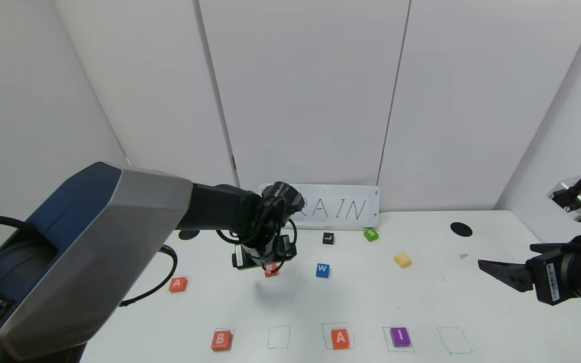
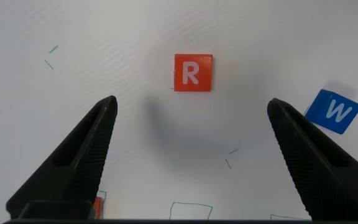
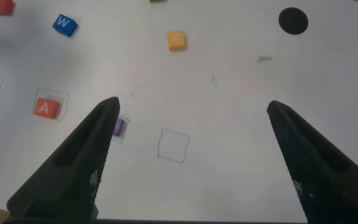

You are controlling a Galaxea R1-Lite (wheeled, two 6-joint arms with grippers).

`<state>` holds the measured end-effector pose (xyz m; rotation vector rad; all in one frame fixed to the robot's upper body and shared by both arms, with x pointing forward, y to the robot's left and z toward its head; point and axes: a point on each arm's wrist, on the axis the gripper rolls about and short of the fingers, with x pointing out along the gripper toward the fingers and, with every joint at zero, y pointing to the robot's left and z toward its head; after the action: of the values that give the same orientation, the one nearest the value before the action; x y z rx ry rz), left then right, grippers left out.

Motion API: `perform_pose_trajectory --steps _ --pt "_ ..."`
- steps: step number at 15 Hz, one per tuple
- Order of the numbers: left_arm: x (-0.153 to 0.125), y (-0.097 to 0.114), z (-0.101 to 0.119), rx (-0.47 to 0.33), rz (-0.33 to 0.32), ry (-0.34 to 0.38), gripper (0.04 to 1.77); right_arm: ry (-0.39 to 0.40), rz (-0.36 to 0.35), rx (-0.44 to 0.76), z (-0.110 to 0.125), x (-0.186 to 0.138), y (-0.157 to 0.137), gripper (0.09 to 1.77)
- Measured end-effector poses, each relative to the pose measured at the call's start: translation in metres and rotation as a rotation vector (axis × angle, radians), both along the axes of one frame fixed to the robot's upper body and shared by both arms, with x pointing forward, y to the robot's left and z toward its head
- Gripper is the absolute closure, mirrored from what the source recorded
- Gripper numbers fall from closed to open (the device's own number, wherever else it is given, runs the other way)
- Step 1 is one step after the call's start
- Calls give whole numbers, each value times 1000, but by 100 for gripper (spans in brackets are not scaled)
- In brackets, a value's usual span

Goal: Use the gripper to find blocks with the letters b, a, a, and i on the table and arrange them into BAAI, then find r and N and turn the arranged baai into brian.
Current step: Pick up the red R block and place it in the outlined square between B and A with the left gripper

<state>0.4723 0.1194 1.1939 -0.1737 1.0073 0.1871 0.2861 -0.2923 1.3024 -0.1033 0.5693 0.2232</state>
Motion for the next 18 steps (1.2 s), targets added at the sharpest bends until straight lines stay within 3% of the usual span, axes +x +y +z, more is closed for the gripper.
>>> perform_pose_trajectory --steps 14,18 --pt "6 -1 -29 21 32 40 9 5 10 -2 -2 -1 2 15" --pt "10 -2 -32 -9 30 1 9 7 11 -2 -2 -1 2 15"
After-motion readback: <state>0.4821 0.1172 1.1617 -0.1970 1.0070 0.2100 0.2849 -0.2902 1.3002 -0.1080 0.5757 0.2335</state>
